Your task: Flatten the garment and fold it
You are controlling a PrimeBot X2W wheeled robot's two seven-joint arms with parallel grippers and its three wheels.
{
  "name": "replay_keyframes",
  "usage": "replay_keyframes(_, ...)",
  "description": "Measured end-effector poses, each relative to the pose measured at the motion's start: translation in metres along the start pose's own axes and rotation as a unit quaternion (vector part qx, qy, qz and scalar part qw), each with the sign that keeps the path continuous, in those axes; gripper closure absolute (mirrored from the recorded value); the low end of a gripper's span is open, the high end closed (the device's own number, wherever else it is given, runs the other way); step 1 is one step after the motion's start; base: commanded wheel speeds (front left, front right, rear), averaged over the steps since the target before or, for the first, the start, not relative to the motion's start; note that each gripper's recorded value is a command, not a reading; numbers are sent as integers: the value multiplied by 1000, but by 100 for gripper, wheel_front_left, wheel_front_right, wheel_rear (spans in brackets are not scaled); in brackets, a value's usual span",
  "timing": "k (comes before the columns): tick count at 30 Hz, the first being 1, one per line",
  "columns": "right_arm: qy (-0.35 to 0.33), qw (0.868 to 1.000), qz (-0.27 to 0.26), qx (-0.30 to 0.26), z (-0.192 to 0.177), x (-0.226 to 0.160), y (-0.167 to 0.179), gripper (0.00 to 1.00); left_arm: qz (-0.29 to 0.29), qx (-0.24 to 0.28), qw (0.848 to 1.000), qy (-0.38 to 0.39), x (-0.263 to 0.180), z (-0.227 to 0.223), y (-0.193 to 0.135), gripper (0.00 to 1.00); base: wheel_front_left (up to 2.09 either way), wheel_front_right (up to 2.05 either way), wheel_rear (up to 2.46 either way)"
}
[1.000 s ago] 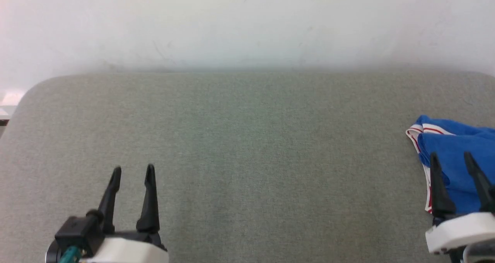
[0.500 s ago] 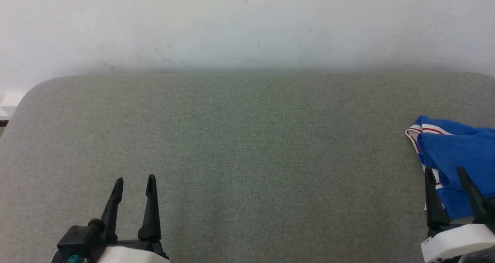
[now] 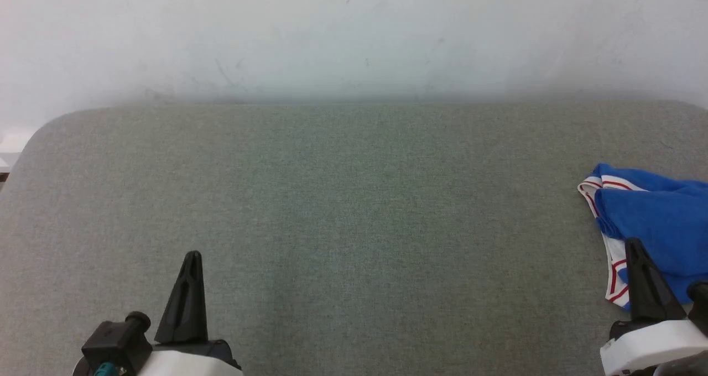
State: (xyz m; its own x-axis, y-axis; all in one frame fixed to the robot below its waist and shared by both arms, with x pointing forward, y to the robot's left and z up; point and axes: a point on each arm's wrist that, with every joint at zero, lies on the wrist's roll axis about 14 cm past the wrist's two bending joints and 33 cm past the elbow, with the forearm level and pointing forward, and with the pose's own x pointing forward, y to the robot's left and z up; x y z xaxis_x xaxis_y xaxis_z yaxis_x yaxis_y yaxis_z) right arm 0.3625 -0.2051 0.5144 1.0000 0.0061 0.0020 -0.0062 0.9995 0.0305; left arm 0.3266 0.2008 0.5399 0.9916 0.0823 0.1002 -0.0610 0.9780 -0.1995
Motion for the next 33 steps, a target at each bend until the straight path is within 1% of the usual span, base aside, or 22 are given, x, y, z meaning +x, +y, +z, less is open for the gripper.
replay_keyframes(33, 7, 1000, 16, -6, -1, 0, 12, 100, -15, 36, 999, 3, 11, -3, -5, 100, 0, 0, 0)
